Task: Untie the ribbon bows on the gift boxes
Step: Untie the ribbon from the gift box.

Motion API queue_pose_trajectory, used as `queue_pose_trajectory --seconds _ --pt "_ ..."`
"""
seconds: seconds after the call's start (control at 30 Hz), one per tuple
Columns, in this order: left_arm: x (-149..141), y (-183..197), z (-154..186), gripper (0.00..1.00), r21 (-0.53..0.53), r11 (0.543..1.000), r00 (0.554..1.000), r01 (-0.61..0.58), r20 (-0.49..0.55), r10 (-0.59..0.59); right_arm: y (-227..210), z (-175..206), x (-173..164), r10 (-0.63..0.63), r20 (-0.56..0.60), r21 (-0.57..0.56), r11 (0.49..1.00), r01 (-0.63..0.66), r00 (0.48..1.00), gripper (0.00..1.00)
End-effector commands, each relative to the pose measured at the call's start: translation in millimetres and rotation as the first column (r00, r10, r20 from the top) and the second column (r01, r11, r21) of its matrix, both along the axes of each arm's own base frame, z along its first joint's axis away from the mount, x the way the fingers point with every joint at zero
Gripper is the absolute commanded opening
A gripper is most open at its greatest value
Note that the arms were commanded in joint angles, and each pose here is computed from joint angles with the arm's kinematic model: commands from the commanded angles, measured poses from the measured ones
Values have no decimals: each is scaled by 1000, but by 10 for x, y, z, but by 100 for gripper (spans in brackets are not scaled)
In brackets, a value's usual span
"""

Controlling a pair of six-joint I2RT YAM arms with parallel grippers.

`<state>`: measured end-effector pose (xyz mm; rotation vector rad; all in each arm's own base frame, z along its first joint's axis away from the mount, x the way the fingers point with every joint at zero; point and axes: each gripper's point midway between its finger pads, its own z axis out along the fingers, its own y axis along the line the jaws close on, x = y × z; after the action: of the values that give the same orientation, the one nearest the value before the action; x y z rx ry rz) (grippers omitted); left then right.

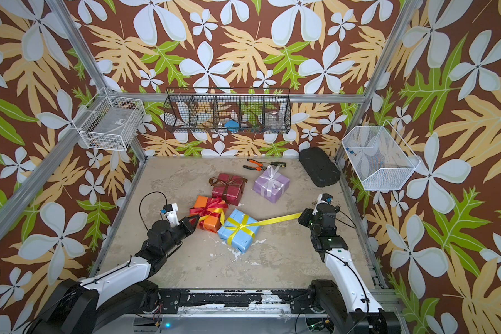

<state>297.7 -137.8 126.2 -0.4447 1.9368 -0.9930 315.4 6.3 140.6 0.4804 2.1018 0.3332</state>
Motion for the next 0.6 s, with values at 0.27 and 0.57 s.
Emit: queue_pose_trajectory --seconds 0.27,0.57 --pt "-28 -160 65 70 9 995 995 104 4 -104 367 -120 6 190 -20 103 977 -187 982 60" --pt "-164 -36 134 97 -40 999 999 37 27 -36 987 38 -85 376 -17 23 926 -376 926 77"
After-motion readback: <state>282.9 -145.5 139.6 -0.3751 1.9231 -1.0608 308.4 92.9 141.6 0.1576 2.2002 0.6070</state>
